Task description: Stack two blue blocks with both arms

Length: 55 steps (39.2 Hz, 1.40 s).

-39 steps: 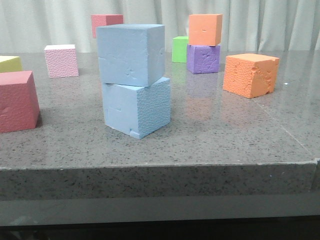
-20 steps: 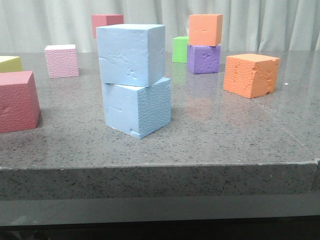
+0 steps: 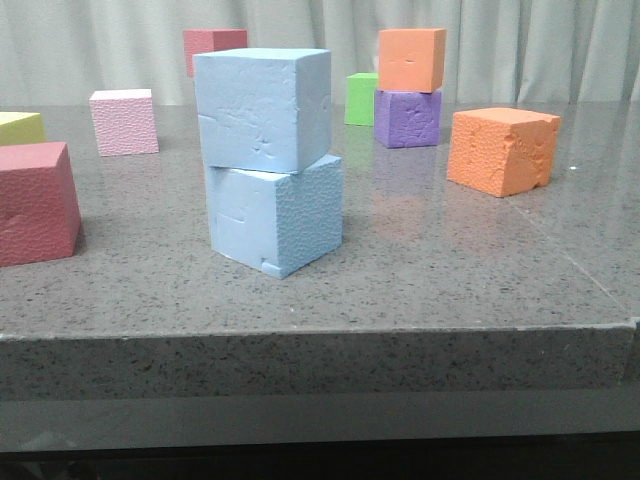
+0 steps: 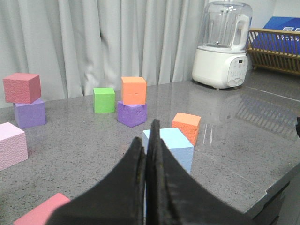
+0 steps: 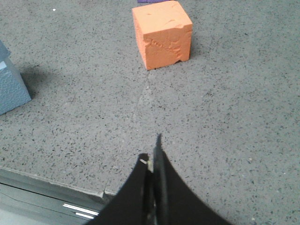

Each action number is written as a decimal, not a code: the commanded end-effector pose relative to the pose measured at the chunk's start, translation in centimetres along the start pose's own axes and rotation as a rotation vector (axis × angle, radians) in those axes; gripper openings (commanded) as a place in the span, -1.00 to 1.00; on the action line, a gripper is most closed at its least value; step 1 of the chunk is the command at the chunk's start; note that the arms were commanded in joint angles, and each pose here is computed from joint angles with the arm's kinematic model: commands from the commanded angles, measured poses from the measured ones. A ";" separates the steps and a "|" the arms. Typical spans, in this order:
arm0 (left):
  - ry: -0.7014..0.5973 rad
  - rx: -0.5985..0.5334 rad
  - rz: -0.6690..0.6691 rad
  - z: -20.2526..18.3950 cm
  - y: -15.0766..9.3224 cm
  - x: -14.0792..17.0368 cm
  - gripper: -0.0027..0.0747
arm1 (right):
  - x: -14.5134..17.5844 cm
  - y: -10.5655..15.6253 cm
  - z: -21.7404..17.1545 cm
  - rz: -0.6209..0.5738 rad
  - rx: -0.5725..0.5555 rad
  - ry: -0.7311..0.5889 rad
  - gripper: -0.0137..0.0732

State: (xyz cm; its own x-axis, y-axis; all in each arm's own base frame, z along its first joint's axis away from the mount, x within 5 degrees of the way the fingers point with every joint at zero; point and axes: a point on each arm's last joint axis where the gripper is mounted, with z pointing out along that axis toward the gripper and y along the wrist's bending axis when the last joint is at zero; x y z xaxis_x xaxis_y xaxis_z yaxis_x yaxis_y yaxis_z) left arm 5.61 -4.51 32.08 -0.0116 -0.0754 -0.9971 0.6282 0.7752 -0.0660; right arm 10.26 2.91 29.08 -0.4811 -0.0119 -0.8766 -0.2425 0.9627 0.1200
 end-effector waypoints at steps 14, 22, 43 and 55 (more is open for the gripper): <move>-0.098 0.016 0.002 -0.1 -0.1 -1.1 -0.98 | -1.4 0.0 -0.4 -0.009 0.011 -0.092 -0.78; -0.098 0.016 0.002 -0.1 -0.1 -1.1 -0.98 | -1.4 0.0 -0.4 -0.009 0.011 -0.092 -0.78; -0.112 -0.098 0.011 -2.1 0.8 3.6 -0.98 | -1.4 0.0 -0.4 -0.009 0.011 -0.092 -0.78; -0.144 -0.378 0.018 -3.3 2.2 6.8 -0.98 | -1.4 0.0 -0.4 -0.009 0.011 -0.092 -0.78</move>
State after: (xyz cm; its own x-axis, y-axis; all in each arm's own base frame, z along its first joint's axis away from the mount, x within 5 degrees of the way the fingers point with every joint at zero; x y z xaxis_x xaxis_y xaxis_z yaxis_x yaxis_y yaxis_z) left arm 4.57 -1.64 23.90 0.0127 -0.0853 -0.9963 0.3431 0.9362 -0.0758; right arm 10.26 2.91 29.08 -0.4811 -0.0119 -0.8766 -0.2425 0.9627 0.1200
